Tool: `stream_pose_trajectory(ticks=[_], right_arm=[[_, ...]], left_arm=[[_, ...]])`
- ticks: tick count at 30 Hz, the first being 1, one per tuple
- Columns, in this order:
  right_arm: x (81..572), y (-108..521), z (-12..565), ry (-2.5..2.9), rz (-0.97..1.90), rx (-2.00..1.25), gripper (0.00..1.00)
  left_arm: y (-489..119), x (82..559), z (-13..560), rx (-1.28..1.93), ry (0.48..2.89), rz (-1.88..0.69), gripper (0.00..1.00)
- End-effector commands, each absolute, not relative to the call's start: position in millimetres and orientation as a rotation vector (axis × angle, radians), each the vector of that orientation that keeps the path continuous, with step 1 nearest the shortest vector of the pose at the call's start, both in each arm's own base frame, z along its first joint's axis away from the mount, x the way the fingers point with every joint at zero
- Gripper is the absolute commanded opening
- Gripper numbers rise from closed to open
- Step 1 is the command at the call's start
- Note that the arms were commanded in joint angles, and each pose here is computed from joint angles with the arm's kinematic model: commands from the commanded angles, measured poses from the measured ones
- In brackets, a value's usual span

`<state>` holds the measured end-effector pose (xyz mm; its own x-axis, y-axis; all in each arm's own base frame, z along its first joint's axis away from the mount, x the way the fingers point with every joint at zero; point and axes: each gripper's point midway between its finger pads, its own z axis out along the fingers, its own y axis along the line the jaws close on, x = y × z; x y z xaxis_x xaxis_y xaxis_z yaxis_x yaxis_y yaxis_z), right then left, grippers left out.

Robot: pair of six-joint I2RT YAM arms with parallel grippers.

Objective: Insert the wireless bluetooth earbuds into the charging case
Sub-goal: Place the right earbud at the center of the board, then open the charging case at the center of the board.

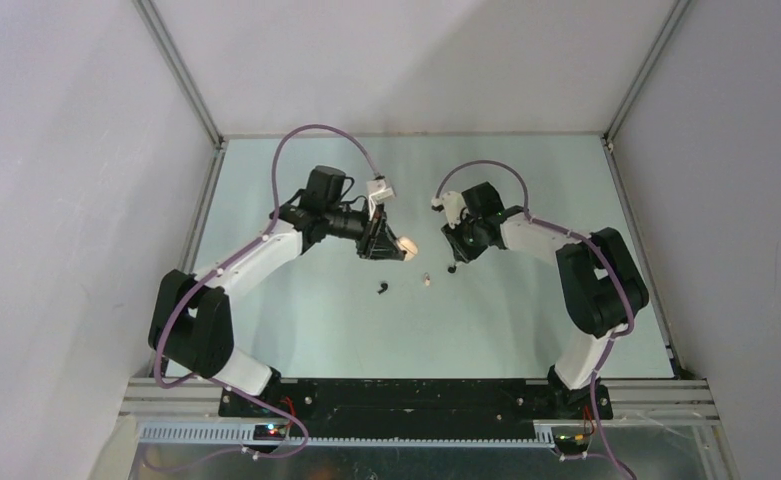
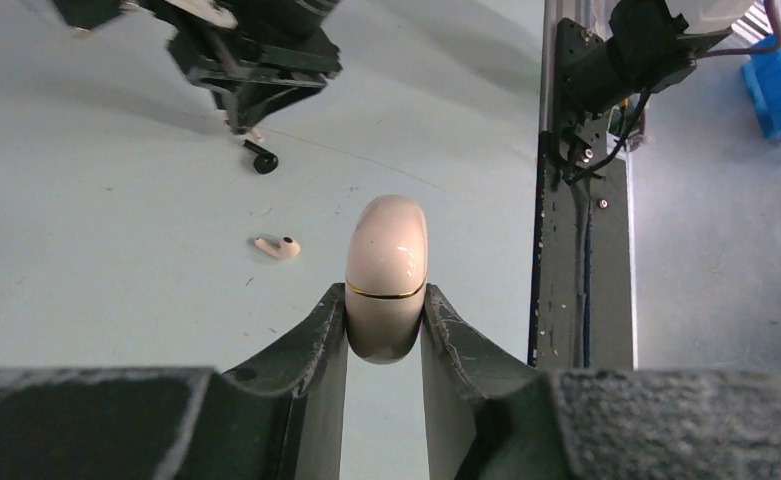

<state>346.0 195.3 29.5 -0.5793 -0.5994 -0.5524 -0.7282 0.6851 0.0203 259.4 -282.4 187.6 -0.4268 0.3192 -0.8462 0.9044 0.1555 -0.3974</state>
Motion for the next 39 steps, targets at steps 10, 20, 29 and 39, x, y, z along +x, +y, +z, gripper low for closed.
stream_pose_trajectory(ticks=[10, 20, 29, 39], right_arm=[[364, 201, 119, 2.222, 0.41, -0.933, 0.67], [254, 245, 244, 1.754, 0.965, -1.179, 0.75], [241, 278, 220, 1.761, 0.908, -1.294, 0.81], [248, 280, 204, 1.794, 0.869, -1.296, 0.84]], left_arm=[[-299, 241, 191, 1.325, 1.76, -1.184, 0.0], [-304, 235, 191, 1.349, 1.751, -1.219, 0.0], [-306, 218, 196, 1.421, 1.711, -1.274, 0.0], [-305, 205, 206, 1.456, 1.664, -1.339, 0.0]])
